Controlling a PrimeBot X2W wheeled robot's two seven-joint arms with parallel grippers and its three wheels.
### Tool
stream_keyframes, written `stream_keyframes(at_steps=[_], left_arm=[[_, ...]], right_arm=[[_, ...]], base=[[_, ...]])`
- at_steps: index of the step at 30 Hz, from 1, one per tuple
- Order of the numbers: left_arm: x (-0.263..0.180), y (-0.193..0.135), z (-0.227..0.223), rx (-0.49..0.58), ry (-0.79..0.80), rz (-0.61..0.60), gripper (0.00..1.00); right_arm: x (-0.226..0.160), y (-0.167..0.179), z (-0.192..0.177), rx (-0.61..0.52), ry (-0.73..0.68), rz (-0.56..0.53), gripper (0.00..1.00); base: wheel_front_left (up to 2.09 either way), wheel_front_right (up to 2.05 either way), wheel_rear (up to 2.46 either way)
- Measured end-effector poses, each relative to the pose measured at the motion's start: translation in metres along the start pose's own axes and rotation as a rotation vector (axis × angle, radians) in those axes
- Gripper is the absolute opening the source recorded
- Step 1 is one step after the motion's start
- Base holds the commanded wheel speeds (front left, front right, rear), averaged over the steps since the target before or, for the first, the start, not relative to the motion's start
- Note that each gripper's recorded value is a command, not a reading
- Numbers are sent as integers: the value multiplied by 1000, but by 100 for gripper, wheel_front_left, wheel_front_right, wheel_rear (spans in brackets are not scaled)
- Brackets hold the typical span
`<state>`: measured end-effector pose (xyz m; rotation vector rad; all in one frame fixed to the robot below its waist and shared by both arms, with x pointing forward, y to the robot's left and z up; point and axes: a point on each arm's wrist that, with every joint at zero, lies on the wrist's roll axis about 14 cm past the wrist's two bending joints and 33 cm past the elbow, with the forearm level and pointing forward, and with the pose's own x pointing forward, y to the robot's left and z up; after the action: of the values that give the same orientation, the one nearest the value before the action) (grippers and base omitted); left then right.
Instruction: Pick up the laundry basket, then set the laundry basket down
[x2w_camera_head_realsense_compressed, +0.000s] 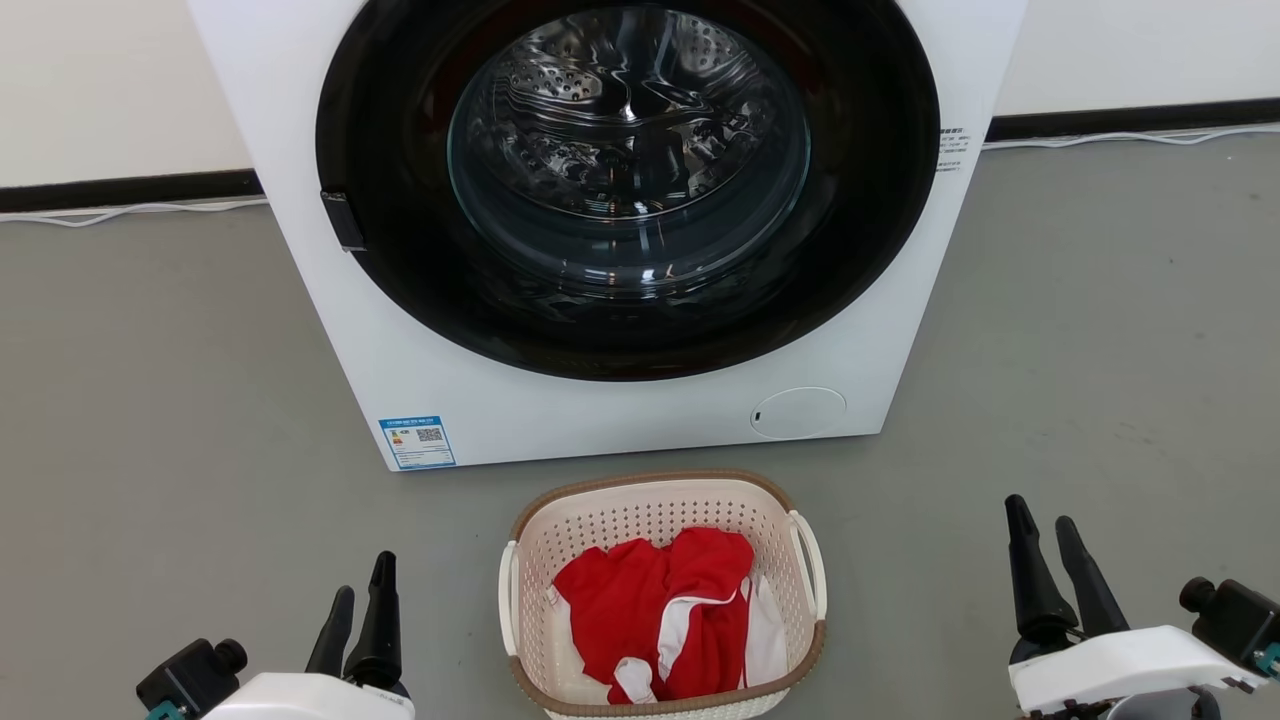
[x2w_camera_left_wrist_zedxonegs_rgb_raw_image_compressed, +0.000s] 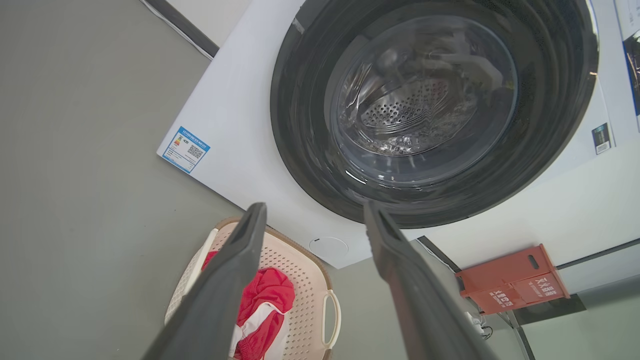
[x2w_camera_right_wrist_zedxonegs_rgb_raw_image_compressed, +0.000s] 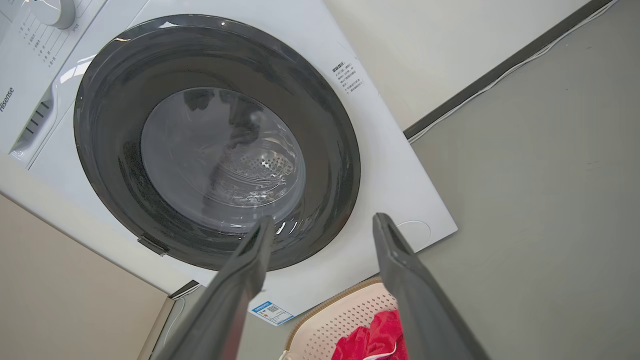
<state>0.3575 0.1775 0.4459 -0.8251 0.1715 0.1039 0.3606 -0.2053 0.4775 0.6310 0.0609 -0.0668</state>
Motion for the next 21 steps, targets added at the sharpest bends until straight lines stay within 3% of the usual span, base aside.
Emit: stream_keyframes(at_steps=[21], left_arm=[[1, -5, 2, 223, -32, -23, 100]], right_arm=[[0, 2, 0, -268, -9, 38, 100]], base=[[0, 0, 0]])
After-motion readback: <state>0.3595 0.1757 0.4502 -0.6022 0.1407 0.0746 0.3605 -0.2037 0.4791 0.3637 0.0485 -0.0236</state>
